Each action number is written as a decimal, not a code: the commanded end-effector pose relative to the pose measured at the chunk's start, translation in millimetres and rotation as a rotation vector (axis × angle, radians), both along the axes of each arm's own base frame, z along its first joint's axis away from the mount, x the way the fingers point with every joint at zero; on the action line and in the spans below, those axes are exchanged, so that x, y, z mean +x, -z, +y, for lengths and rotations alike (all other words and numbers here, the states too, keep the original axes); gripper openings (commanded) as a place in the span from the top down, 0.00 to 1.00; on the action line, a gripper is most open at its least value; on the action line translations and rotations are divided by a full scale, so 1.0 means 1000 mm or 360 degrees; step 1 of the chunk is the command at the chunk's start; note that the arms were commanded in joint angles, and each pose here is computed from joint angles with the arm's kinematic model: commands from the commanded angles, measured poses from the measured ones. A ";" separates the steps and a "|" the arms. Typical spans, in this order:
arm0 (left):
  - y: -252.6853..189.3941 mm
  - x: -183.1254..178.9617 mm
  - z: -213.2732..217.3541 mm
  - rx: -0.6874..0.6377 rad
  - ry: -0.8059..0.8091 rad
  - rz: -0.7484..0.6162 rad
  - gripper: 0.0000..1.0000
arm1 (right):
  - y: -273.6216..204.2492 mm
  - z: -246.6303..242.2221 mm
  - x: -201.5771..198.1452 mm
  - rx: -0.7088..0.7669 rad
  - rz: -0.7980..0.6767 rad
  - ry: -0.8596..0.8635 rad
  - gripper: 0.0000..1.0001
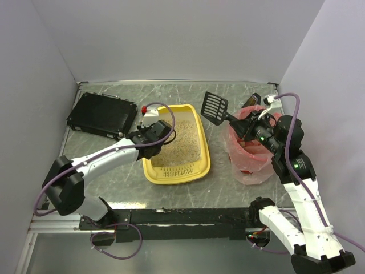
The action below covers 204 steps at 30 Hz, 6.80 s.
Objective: Clean the litter box
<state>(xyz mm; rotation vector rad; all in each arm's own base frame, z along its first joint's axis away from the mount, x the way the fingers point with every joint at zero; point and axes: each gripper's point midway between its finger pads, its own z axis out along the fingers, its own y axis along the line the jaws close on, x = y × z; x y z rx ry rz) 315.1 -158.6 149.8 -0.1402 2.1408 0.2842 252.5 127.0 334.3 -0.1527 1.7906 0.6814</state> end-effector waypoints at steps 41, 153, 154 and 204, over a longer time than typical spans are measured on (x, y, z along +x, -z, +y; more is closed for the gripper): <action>-0.036 -0.001 0.000 0.0161 -0.0009 -0.0084 0.99 | -0.006 -0.007 0.000 0.0000 -0.0106 0.0071 1.00; 0.039 -0.038 0.017 -0.1192 0.0107 0.0362 0.03 | 0.127 0.112 0.014 -0.1816 0.0696 -0.1145 1.00; 0.040 -0.038 0.017 -0.1195 0.0102 0.0370 0.03 | 0.127 0.109 0.010 -0.1813 0.0740 -0.1162 1.00; 0.068 -0.048 -0.016 -0.1410 0.0075 0.0530 0.22 | 0.203 0.232 0.023 -0.0131 0.1489 -0.0726 1.00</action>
